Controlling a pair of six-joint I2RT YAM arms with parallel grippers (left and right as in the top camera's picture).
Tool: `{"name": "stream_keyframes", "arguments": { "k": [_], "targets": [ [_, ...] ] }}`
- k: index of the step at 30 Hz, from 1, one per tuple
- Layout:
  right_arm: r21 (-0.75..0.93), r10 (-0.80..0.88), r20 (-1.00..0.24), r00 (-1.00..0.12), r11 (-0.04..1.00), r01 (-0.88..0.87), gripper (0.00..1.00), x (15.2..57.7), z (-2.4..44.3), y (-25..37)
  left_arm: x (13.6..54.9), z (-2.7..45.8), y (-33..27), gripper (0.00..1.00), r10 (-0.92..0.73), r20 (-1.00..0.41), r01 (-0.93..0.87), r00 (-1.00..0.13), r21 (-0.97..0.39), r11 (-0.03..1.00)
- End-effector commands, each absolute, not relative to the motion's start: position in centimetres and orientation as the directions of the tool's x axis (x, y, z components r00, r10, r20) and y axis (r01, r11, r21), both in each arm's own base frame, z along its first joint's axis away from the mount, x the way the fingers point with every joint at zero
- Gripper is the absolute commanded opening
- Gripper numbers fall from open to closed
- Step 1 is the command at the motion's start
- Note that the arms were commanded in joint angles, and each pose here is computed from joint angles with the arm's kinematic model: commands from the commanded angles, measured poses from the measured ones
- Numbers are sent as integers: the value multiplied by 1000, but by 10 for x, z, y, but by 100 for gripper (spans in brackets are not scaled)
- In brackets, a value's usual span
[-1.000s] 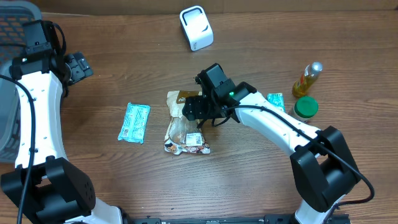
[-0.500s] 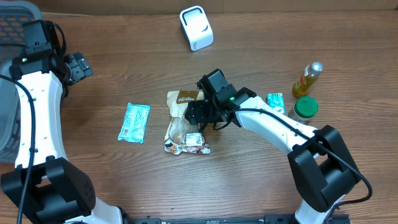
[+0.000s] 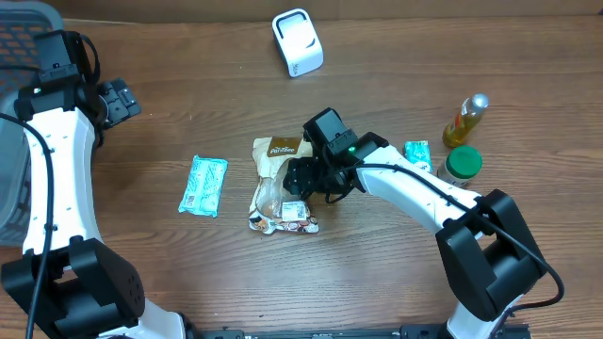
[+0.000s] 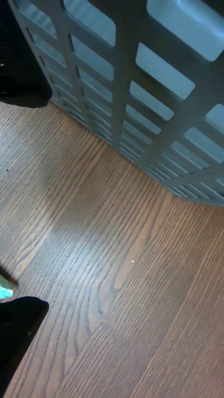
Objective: Scan the item barcode
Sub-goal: 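Lower the right gripper and grasp the top of the snack pouch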
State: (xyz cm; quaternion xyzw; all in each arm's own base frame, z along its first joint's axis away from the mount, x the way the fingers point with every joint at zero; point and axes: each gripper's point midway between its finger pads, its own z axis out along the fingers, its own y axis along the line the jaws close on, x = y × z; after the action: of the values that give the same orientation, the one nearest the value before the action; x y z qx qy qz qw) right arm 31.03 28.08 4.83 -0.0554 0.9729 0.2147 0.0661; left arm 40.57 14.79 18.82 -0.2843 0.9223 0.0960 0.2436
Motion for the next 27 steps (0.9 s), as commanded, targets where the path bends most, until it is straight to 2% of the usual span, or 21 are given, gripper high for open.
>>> {"name": "stream_keyframes", "arguments": {
  "k": [1,7,16,19,27],
  "targets": [
    [504,-101,-90,-991,854,-133,81,294,57,296,408,199,149,99,-461,-530,-566,-712,45,823],
    [597,-145,-30,-989,791,-134,81,278,67,312,408,199,149,100,-461,-530,-566,-712,45,823],
    [598,-197,-31,-980,782,-176,82,262,67,326,408,199,149,100,-461,-530,-566,-712,45,823],
    [599,-197,-34,-980,781,-178,78,262,69,327,408,199,149,100,-461,-530,-566,-712,45,823],
    [606,-224,-101,-969,759,-239,78,278,89,330,408,199,149,99,-461,-530,-566,-712,45,823]
  ]
}}
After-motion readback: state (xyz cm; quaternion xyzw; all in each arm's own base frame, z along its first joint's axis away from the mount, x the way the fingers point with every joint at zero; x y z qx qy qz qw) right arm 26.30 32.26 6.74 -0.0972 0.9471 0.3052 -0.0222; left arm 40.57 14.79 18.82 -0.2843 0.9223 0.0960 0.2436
